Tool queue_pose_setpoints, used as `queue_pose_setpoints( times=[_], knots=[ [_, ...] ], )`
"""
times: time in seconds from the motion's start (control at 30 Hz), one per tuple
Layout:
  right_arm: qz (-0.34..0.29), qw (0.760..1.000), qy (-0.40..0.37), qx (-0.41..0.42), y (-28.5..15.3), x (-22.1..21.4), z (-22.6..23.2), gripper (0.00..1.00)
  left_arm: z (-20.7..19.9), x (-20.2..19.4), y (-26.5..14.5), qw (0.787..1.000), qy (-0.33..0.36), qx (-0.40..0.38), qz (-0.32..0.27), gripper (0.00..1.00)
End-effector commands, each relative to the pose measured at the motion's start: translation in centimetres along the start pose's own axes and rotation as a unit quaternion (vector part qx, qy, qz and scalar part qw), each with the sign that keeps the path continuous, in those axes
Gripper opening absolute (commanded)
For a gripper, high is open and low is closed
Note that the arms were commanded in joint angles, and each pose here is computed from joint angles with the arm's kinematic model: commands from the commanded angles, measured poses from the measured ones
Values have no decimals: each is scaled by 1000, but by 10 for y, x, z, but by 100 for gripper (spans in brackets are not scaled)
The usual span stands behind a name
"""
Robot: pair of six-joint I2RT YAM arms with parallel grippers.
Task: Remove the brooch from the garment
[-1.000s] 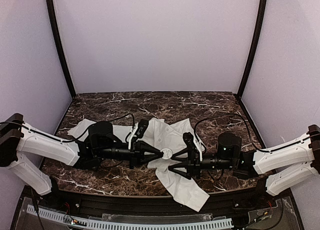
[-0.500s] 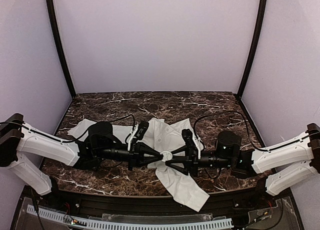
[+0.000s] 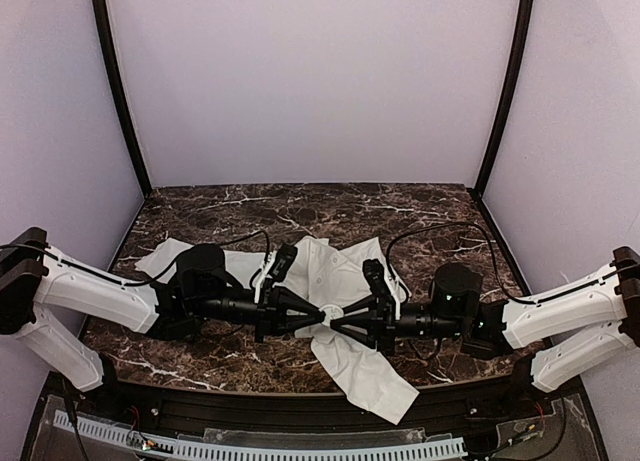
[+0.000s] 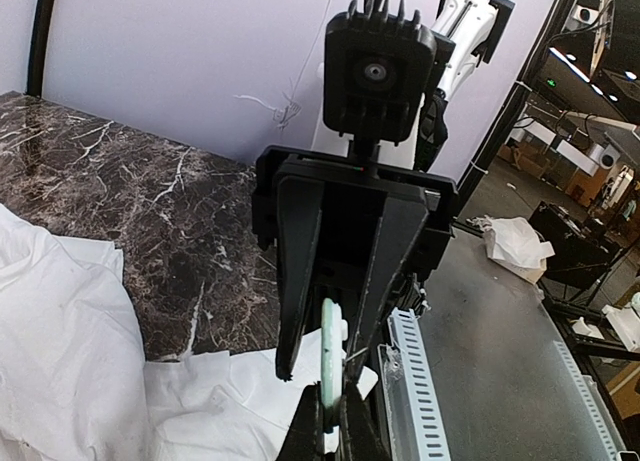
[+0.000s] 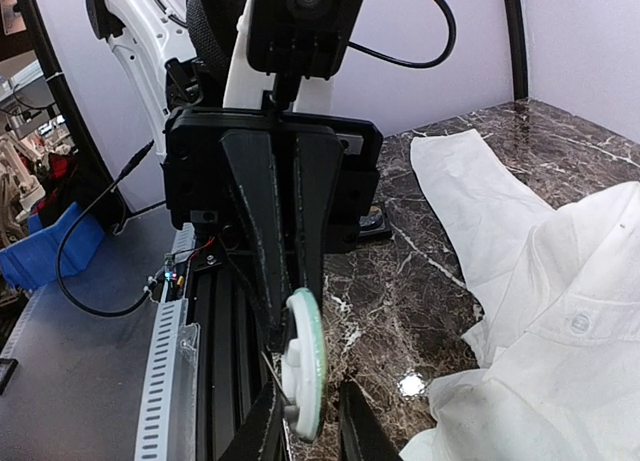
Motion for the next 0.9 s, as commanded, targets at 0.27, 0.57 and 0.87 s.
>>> queue_pose_setpoints(
  times=[0.27, 0.57, 0.87],
  knots=[
    [-33, 997, 36, -60, 2, 13, -16, 6, -9, -1, -4, 1000, 9, -25, 4, 1],
    [-26, 992, 71, -105, 6, 9, -30, 0, -11, -1, -3, 999, 11, -30, 4, 1],
    [-23, 981, 108, -160, 8, 2, -46, 0, -12, -1, -5, 999, 10, -32, 3, 1]
  ],
)
Point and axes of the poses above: each gripper's point midway between its finger pads, its own y axis out along the fingers, its own z axis along the line the jaws close on, x = y × z, the point moved 4 cm from there along -y, back along the fingers, and after that the axes turned 2 degrees about -y, right-handed, at the moved point
